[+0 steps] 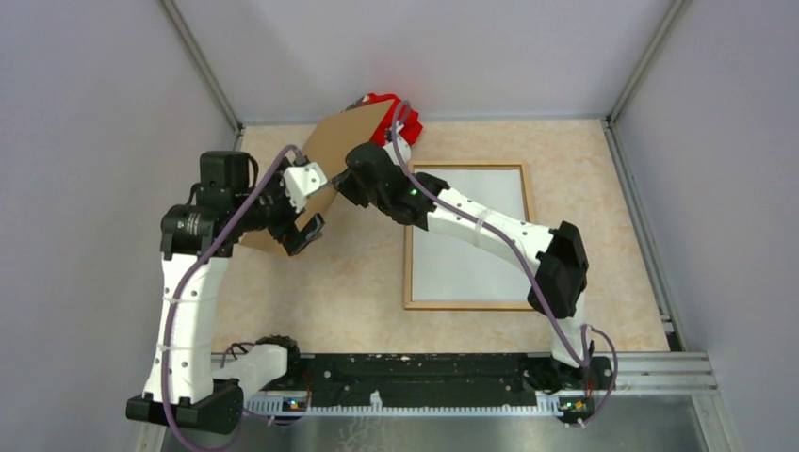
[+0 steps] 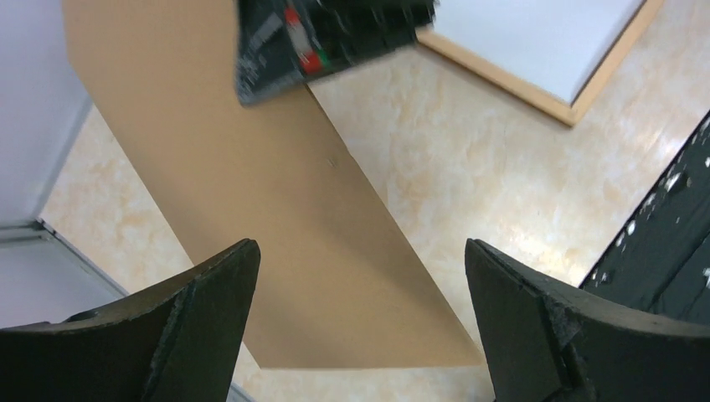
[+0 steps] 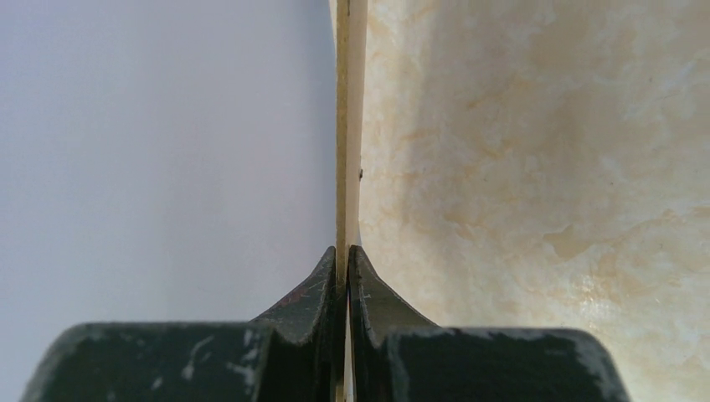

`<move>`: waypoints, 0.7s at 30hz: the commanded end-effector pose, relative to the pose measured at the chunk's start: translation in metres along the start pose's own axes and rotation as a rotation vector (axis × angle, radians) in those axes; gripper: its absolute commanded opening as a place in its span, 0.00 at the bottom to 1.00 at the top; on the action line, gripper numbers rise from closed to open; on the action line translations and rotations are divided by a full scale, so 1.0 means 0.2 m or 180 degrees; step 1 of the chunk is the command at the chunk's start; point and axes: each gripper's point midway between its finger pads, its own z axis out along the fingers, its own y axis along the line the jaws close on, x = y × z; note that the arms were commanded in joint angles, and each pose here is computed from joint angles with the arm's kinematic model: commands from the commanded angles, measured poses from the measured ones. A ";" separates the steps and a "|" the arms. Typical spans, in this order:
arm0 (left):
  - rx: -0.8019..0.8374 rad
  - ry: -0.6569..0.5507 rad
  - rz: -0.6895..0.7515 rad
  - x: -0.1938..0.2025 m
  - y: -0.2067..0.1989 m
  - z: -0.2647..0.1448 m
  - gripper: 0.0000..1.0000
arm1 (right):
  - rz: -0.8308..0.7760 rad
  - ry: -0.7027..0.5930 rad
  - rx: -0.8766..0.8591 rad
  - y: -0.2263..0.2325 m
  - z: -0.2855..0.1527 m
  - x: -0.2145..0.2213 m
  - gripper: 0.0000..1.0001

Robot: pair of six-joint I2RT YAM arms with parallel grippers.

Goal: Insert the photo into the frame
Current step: Pick up the photo frame item at the center of the board, then turn over the photo frame item on the photo frame.

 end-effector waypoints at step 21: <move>-0.0662 0.0291 0.0555 0.21 0.16 0.20 0.78 | 0.0541 -0.0315 -0.0383 0.27 -0.01 -0.10 0.00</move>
